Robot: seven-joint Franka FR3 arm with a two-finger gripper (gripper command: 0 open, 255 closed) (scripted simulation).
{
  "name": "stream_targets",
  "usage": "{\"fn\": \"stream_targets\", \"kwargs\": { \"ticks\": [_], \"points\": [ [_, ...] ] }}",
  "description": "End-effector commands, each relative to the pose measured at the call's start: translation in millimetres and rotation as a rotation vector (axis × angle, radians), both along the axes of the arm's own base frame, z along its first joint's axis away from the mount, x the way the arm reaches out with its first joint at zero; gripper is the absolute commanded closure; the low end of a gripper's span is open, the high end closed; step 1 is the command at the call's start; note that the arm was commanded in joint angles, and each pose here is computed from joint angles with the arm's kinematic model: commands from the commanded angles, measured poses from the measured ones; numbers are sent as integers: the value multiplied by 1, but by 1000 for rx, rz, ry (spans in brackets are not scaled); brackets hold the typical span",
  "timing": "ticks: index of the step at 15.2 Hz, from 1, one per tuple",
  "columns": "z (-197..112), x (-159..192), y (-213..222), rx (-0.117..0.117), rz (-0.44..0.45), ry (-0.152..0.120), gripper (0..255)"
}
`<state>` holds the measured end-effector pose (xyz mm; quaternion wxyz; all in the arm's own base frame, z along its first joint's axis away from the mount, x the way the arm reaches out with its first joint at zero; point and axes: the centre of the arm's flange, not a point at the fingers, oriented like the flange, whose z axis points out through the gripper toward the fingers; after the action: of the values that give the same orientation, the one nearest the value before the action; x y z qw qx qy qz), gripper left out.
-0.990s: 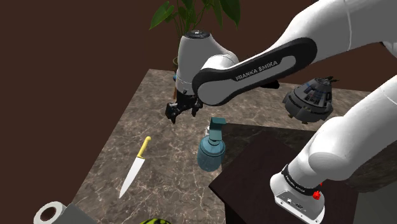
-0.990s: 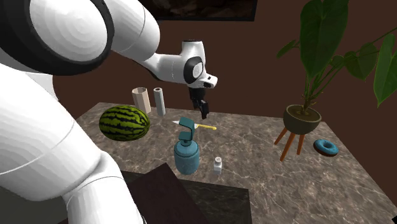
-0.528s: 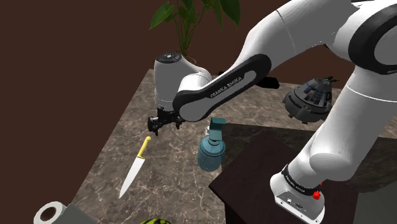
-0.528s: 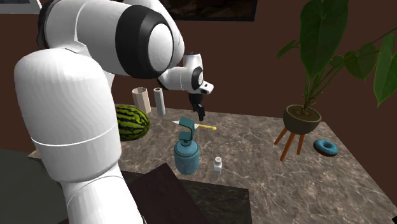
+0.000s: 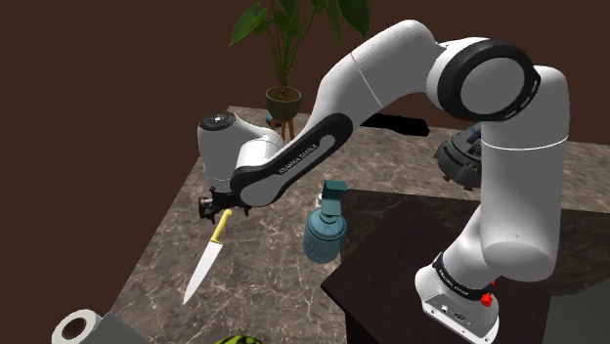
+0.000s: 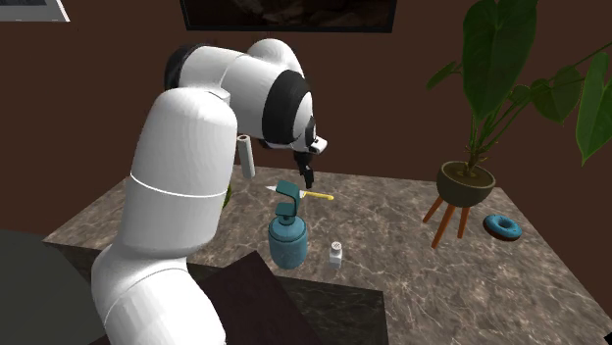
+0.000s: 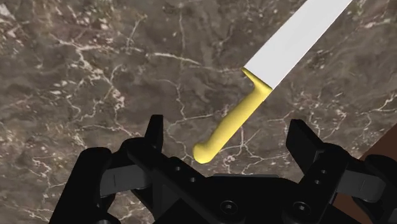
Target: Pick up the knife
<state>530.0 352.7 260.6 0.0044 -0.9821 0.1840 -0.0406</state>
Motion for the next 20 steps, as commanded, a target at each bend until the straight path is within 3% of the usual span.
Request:
{"fn": "stream_targets", "kwargs": {
  "ticks": [1, 6, 16, 17, 20],
  "points": [
    [-20, 9, 13, 1, -22, 4, 0],
    [-65, 41, 50, 5, -72, 14, 0],
    [-106, 42, 50, 5, -73, 14, 0],
    [-106, 42, 50, 5, -73, 14, 255],
    [-106, 42, 50, 5, -73, 14, 255]
  ]
}}
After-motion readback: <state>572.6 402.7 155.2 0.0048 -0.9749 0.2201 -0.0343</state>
